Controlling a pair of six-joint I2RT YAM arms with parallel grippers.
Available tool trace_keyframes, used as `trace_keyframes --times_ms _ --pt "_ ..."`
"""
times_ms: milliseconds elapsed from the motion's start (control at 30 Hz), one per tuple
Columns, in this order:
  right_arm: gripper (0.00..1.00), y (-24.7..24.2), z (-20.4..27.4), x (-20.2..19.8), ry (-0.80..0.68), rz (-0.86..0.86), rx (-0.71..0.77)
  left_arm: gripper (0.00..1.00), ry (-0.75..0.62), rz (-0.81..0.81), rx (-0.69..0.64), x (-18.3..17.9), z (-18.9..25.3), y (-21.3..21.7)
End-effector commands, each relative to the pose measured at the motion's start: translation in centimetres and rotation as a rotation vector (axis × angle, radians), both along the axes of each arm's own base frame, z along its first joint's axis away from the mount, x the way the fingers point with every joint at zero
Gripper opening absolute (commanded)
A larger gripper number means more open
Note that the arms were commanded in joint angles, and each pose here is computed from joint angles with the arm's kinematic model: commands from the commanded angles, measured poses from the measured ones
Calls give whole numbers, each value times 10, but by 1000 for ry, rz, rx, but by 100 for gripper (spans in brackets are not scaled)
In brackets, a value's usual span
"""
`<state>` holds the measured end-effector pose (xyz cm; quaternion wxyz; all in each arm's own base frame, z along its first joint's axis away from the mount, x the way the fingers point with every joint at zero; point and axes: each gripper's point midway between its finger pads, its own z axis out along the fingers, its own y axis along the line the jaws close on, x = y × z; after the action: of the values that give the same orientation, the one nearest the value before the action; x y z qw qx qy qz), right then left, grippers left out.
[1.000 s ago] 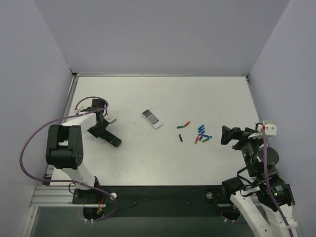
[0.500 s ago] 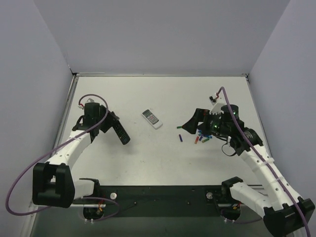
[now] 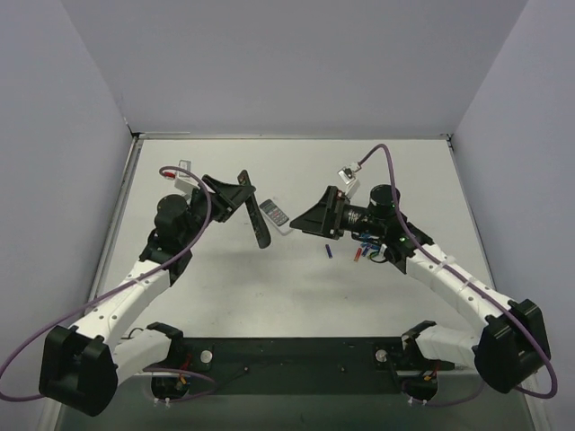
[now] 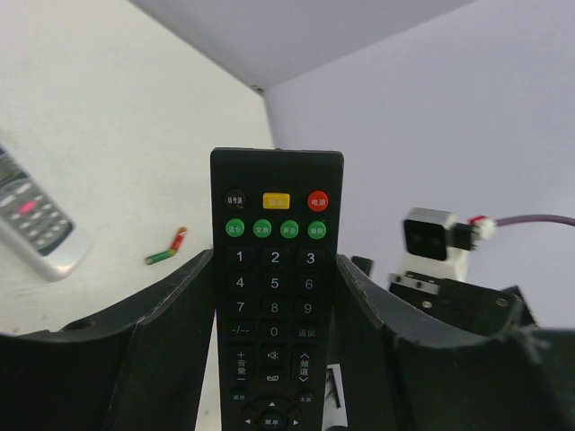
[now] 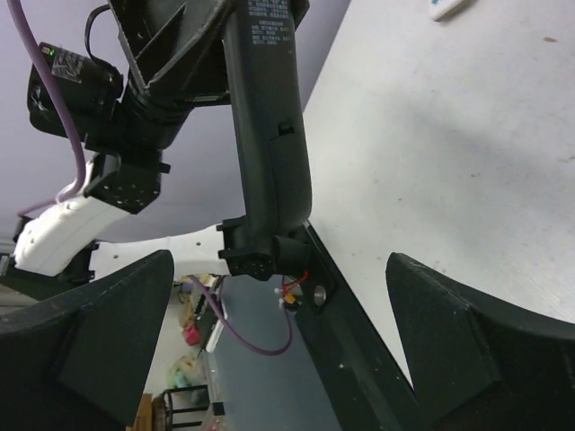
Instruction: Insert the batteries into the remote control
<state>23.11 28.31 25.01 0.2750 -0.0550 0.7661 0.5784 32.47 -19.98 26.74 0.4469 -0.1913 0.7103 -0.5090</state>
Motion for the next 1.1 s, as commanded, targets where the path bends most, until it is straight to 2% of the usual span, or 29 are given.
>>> trace_keyframes --times_ms 0,267,433,533,567,633,667,733,767,867,900,933,967,1000,1033,1067 --pt "100 26 45 -8 -101 88 199 8 -201 -88 -232 -20 70 -18" --pt "99 51 55 -11 -132 160 307 8 -287 -146 -303 -38 101 -38" --pt "89 64 60 -21 -125 230 376 8 -311 -181 -338 -45 109 -48" --pt "71 68 63 -29 -128 272 407 8 -317 -183 -357 -46 108 -48" --pt "58 68 64 -29 -135 276 414 8 -319 -185 -357 -46 107 -48" --pt "46 68 61 -31 -134 279 410 8 -315 -187 -347 -45 103 -49" --pt "36 67 62 -33 -141 281 409 14 -321 -190 -344 -46 104 -49" --pt "27 67 57 -33 -147 275 390 15 -322 -189 -328 -45 100 -50" --pt "19 66 56 -34 -144 273 376 16 -326 -188 -323 -45 100 -49" --pt "10 63 46 -34 -151 259 309 42 -321 -187 -258 -43 95 -49" --pt "8 63 43 -31 -159 243 281 60 -312 -180 -224 -41 92 -49" --pt "7 62 37 -29 -207 236 234 65 -269 -160 -125 -38 75 -46" --pt "6 58 29 -29 -181 218 161 71 -256 -142 -74 -36 72 -43" --pt "5 56 25 -24 -193 178 109 75 -262 -122 -28 -34 79 -40" --pt "4 53 18 -20 -272 162 29 78 -204 -76 92 -29 60 -31" --pt "2 46 13 -21 -245 144 -56 80 -183 -56 135 -28 56 -26"
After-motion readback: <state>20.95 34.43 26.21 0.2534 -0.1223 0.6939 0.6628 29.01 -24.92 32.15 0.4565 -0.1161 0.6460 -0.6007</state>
